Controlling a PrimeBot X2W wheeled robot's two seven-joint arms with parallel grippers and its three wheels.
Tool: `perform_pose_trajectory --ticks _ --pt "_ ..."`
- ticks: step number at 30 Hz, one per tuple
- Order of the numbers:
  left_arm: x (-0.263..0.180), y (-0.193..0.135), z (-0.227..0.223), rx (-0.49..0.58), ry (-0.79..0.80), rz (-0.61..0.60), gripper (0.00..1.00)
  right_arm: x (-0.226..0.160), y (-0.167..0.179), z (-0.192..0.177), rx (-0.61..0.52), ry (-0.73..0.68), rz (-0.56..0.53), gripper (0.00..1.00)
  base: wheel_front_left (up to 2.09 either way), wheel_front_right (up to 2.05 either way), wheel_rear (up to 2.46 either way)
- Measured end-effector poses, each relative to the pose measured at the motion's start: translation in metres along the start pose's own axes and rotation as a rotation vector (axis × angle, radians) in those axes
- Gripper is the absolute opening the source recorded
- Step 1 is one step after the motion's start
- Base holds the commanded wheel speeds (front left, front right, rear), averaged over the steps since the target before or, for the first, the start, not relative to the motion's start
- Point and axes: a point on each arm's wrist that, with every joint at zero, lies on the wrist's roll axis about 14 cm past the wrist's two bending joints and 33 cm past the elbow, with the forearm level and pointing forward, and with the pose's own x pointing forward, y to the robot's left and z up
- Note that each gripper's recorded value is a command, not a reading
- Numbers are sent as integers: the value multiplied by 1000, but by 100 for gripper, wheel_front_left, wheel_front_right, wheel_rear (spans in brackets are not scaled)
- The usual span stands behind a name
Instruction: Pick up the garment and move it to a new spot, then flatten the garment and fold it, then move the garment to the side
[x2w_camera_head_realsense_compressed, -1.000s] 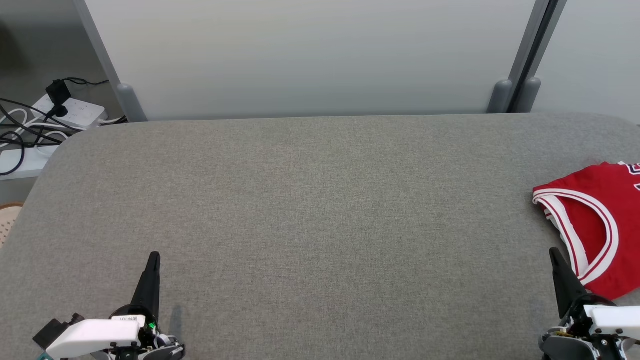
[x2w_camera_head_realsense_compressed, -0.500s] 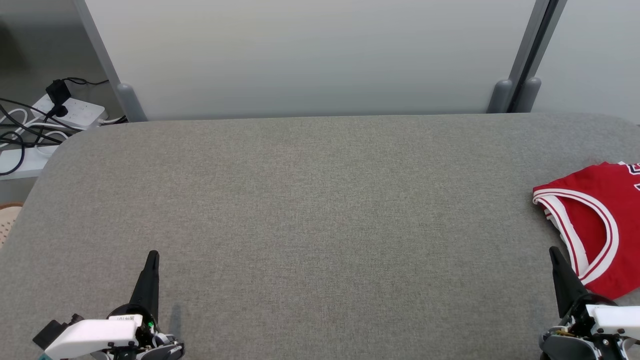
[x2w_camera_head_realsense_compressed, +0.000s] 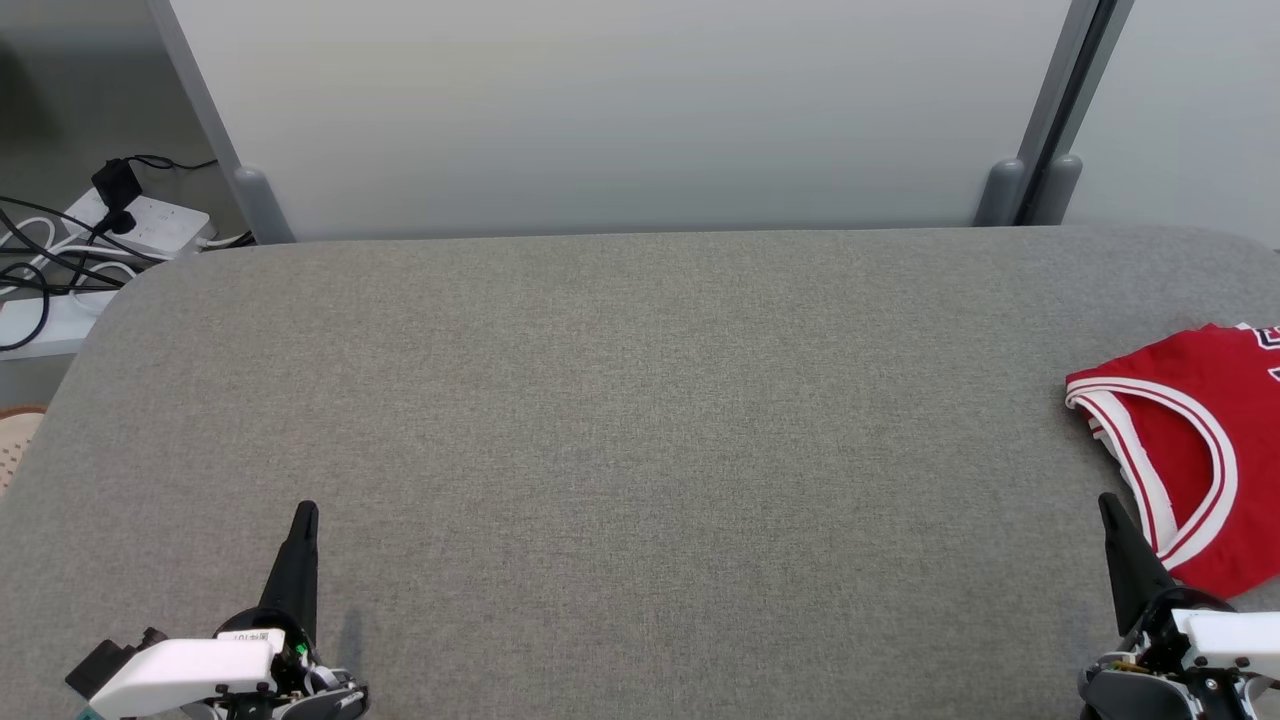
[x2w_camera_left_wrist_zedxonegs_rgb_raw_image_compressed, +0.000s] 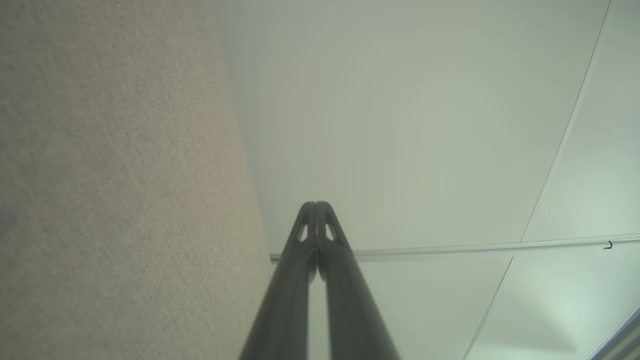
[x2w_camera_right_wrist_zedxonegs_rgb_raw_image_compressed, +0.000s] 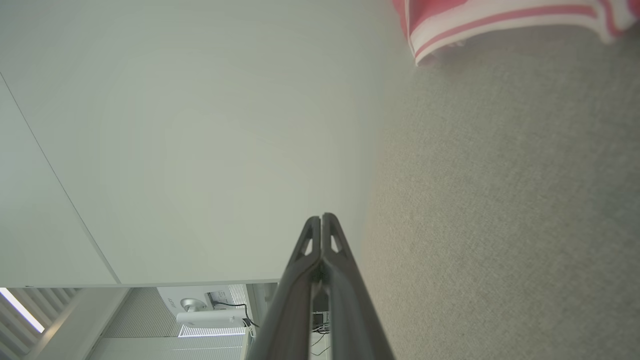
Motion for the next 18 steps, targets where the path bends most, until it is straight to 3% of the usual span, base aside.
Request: perform_pose_trajectory --ticks 18 --pt "0 0 0 0 0 0 0 0 0 0 0 0 0 0 0 0 0"
